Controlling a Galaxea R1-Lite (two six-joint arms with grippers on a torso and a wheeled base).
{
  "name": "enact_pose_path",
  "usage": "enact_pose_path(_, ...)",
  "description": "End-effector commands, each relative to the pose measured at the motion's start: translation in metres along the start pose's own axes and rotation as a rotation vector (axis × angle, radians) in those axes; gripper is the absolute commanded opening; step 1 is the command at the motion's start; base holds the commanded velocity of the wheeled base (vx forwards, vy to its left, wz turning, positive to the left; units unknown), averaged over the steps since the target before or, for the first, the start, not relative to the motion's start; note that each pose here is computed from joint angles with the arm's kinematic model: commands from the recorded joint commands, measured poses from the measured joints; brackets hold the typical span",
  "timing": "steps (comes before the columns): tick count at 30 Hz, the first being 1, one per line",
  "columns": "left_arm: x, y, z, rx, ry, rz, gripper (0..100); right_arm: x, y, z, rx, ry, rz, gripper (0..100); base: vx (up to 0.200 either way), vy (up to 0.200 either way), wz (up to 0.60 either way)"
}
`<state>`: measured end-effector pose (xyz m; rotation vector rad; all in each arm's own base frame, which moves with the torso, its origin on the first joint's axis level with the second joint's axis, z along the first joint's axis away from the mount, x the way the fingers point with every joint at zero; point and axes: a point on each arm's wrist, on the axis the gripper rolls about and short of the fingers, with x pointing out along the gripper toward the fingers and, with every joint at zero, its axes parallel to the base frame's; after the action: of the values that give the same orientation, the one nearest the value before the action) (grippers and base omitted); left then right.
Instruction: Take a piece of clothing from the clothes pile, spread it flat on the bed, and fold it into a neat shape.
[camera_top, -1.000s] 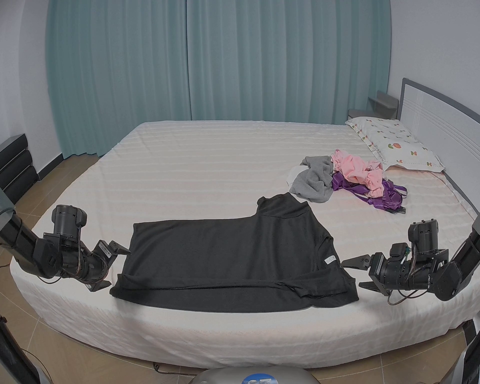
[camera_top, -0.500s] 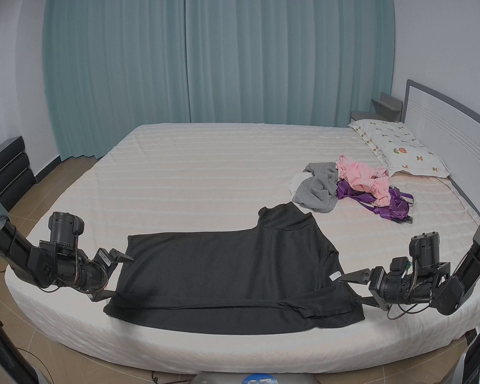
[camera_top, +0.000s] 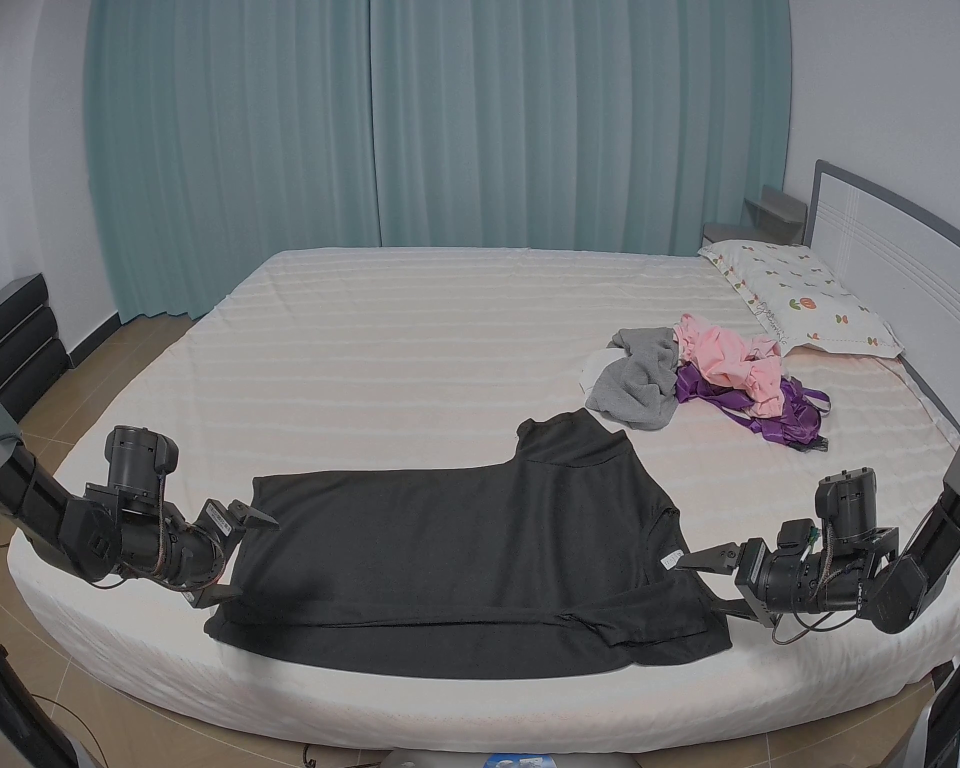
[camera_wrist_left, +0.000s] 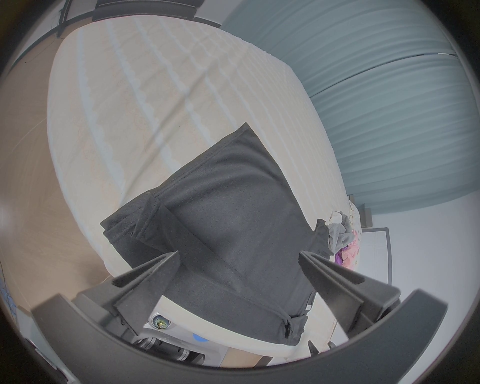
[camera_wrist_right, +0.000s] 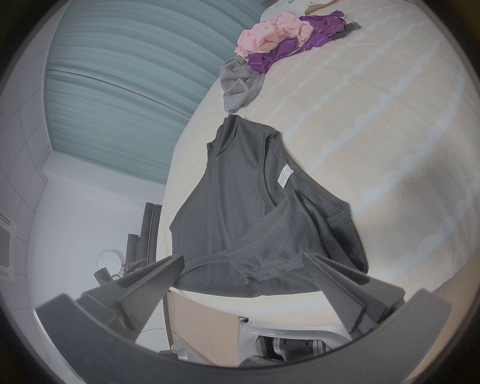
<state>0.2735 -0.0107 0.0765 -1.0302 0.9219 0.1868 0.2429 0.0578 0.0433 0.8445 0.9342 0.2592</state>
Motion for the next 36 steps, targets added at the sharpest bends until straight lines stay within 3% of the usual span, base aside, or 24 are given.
enact_pose_path(1,0.002,0.000,-0.003,0.008,0.010,0.003,100,0.004,-0.002,-0.002,-0.001,0.013,-0.010,100,0.000,0.000,0.00)
enact_pose_path(7,0.021,0.003,-0.028,0.068,0.090,0.069,100,0.007,-0.005,-0.003,0.003,0.024,-0.021,100,0.000,0.000,0.00)
enact_pose_path(12,0.042,0.011,-0.039,0.089,0.096,0.165,100,0.007,-0.005,-0.003,0.003,0.024,-0.021,100,0.000,0.000,0.00)
enact_pose_path(17,0.049,0.013,-0.043,0.101,0.105,0.189,100,0.008,-0.005,-0.003,0.003,0.024,-0.021,100,0.000,0.000,0.00)
enact_pose_path(23,0.053,0.013,-0.041,0.095,0.102,0.195,100,0.008,-0.005,-0.003,0.003,0.024,-0.021,100,0.000,0.000,0.00)
enact_pose_path(36,0.065,-0.001,-0.001,0.031,-0.024,0.152,100,0.008,-0.005,-0.003,0.003,0.024,-0.021,100,0.000,0.000,0.00)
